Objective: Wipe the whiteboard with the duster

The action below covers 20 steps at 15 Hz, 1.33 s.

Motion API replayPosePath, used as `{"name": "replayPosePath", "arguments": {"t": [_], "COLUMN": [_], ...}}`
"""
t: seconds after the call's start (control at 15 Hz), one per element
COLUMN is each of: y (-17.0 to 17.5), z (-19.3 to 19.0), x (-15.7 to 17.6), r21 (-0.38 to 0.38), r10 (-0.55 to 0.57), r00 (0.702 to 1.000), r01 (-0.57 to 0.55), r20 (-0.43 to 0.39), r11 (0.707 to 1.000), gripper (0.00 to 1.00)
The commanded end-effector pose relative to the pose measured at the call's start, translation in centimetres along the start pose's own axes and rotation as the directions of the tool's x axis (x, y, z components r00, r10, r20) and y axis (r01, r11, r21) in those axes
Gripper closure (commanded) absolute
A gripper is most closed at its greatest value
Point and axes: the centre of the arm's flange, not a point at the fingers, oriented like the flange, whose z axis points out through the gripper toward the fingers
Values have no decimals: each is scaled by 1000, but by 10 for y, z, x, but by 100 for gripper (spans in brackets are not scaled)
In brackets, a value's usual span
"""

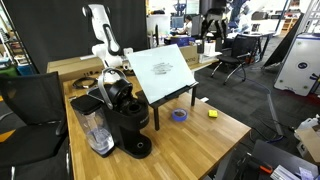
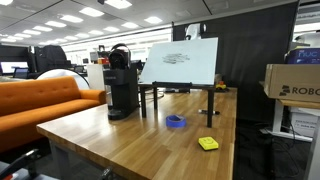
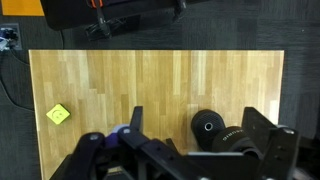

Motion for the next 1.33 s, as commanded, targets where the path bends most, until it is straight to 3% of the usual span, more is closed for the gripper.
{"name": "replayPosePath", "arguments": {"t": [0.0, 0.4, 0.87, 1.27], "y": [0, 3, 28, 86], "z": [3, 30, 91, 142], "x": [-1, -1, 9, 16], "r21": [0, -10, -18, -13], "r10": [-14, -74, -144, -177], "r00": [1000, 997, 989, 984], "r01": [14, 74, 144, 177], "r20": [-4, -2, -8, -18], "r11": [1000, 997, 989, 984], "gripper": [0, 0, 0, 0]}}
